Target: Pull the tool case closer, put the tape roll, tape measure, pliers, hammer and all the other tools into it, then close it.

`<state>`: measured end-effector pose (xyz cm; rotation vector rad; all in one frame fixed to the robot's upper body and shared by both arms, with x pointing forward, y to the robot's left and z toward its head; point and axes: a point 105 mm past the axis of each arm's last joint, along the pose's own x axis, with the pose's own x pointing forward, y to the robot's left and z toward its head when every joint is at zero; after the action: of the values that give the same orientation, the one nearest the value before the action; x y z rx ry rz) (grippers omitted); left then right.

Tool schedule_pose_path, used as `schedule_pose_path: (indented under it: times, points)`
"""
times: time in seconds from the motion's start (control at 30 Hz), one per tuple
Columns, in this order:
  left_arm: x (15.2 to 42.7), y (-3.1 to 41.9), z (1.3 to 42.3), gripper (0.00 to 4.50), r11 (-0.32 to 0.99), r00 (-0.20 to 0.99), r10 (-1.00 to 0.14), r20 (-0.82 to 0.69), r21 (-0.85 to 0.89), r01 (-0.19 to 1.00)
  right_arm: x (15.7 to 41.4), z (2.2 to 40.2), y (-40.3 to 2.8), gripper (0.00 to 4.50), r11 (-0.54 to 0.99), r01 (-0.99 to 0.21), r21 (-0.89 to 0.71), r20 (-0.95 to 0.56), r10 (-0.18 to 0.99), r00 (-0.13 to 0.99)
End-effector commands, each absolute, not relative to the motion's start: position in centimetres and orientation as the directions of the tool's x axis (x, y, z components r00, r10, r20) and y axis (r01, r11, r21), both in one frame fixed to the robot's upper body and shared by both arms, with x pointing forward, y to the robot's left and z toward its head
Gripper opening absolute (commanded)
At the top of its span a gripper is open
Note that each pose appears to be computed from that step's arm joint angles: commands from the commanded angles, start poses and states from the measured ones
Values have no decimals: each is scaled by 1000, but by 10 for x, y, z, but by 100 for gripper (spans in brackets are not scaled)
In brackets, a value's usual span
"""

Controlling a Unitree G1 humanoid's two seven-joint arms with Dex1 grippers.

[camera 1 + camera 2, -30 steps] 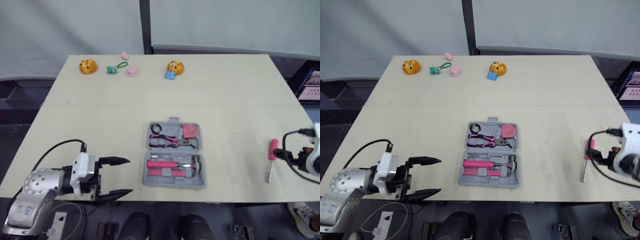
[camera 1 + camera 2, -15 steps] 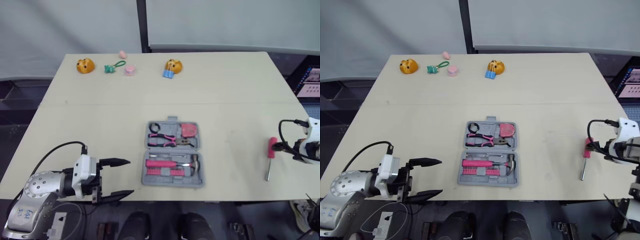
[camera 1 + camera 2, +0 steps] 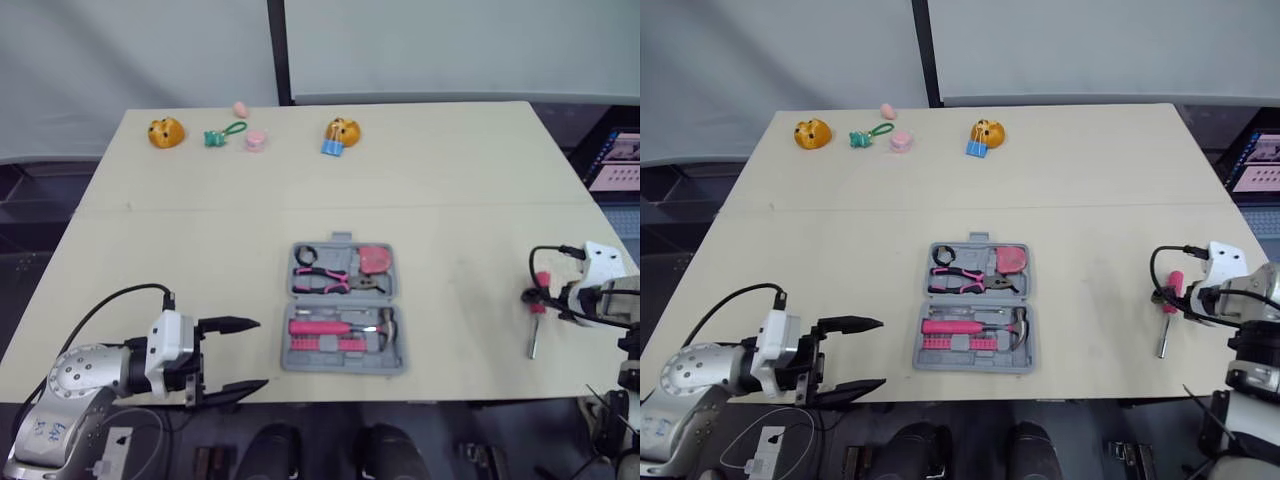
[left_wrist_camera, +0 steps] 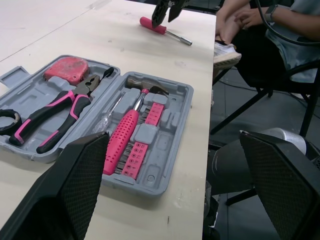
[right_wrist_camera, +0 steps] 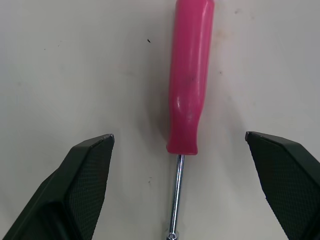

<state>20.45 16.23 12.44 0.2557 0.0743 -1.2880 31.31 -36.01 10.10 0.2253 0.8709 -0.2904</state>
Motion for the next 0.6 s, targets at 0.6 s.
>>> schedule_pose_path:
  times: [0.6]
  points:
    - [205,162,131,445,242,281,-937,-209,195,950,319,105,-369,450,918,394,38,-695,-260,671]
